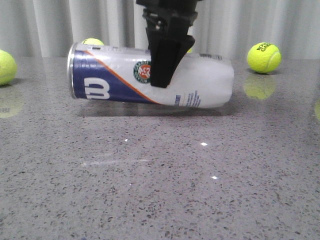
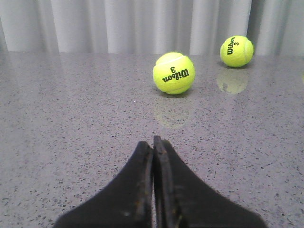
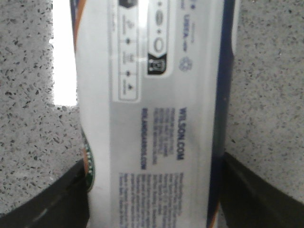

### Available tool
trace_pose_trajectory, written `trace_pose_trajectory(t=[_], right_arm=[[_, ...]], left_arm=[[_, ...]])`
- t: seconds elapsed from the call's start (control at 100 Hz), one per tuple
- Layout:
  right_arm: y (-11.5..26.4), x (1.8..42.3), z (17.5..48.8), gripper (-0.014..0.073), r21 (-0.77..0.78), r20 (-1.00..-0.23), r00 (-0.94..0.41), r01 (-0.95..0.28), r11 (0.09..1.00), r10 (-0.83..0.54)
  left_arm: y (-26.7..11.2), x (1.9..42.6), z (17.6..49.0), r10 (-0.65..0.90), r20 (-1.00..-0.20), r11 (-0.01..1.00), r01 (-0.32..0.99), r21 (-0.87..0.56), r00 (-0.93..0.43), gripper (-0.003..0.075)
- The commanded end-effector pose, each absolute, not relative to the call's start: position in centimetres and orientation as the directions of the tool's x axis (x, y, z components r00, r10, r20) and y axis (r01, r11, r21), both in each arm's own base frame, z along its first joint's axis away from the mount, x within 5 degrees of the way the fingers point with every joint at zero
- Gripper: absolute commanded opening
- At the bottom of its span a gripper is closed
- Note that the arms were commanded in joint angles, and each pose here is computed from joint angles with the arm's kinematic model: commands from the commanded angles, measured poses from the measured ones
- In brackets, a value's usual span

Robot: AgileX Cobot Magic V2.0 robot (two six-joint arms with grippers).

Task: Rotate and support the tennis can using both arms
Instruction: 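Rotate the can with the right gripper to lie straight across the table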

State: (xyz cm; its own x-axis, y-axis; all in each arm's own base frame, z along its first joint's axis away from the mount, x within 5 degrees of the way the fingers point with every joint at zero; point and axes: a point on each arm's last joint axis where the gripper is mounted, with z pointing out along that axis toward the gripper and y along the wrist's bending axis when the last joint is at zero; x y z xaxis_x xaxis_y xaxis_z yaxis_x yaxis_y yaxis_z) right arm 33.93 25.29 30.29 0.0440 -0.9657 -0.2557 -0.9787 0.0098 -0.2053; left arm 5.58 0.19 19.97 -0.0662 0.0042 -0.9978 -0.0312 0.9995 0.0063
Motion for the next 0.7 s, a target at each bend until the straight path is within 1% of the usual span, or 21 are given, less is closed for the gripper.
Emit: trace_pose_trajectory(t=[0.0, 0.21, 0.48, 0.58, 0.69], right_arm=[[24.6, 32.8, 33.2, 0.0358, -0.227, -0.279, 0.069, -0.974, -0.004, -0.958], [24.7, 32.8, 33.1, 0.0358, -0.228, -0.280, 0.070, -0.974, -0.004, -0.957], [24.9, 32.7, 32.2, 0.0363, -0.220, -0.275, 0.070, -0.975, -0.008, -0.959], [24.9, 32.8, 32.2, 0.0424, -0.226, -0.277, 0.071, -0.974, -0.006, -0.958], [24.9, 32.8, 32.2, 0.0551, -0.223, -0.280, 0.059, -0.975, 0.005, -0.958]], left_arm=[[0.2, 5.5, 19.3, -0.006, -1.000, 0.999, -0.033, -0.006, -0.002, -0.0020], [0.2, 5.5, 19.3, -0.006, -1.000, 0.999, -0.033, -0.006, -0.002, -0.0021], [0.2, 5.5, 19.3, -0.006, -1.000, 0.999, -0.033, -0.006, -0.002, -0.0021], [0.2, 5.5, 19.3, -0.006, -1.000, 0.999, -0.033, -0.006, -0.002, -0.0020], [0.2, 5.5, 19.3, -0.006, -1.000, 0.999, -0.033, -0.006, -0.002, -0.0020]])
